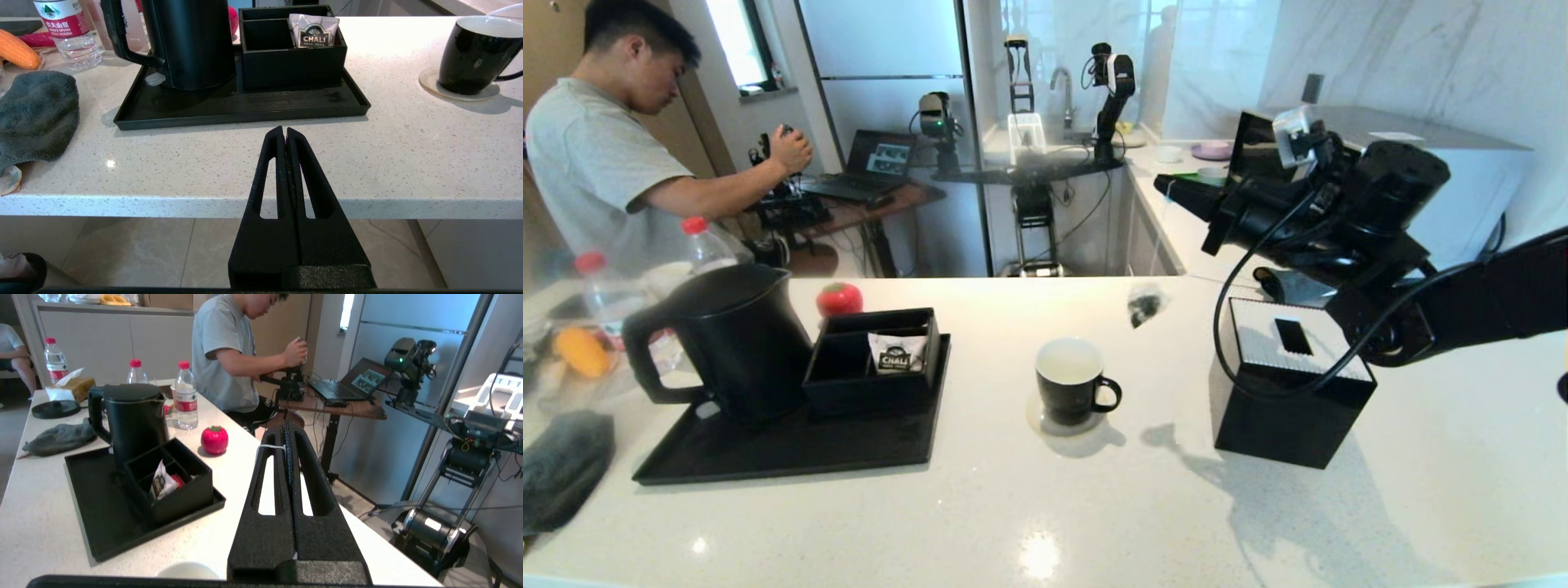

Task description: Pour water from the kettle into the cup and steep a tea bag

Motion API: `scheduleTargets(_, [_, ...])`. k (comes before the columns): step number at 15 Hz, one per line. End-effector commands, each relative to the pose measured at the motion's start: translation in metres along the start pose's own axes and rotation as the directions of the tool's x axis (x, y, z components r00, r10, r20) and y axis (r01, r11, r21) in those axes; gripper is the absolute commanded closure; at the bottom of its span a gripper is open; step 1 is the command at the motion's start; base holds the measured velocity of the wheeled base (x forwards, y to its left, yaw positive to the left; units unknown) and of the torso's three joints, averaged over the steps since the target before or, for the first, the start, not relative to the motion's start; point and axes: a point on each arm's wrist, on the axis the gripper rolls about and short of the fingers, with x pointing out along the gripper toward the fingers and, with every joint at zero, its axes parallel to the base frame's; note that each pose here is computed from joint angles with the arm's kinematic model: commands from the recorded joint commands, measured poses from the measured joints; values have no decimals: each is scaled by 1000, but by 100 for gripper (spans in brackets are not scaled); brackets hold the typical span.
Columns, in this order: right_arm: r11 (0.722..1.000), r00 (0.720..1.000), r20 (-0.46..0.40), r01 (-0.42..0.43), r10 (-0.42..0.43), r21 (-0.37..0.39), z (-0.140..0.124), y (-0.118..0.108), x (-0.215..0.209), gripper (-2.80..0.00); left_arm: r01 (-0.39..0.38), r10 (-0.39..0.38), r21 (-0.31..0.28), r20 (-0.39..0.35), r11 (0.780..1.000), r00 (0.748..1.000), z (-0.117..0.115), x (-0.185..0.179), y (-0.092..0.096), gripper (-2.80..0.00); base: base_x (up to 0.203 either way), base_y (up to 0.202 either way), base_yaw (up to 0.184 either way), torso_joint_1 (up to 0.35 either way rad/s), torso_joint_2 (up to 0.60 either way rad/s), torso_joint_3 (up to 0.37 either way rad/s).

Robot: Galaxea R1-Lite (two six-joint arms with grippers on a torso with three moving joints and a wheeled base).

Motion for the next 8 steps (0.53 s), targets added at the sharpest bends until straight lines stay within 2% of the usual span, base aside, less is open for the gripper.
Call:
scheduleTargets(1, [1000,1000,12,-7,8,-10,12,-3,6,0,-1,1,0,2,1000,1000,0,0,0,0,0,0,0,0,0,0])
scheduleTargets(3, [1000,1000,2,-9,9,-1,10,-3,6,0,-1,1,0,2,1000,1000,0,0,0,0,0,0,0,0,0,0])
scheduleTargets(8, [998,999,-7,-54,54,24,0,13,16,0,-1,1,-2,2,1000,1000,0,0,0,0,0,0,0,0,0,0])
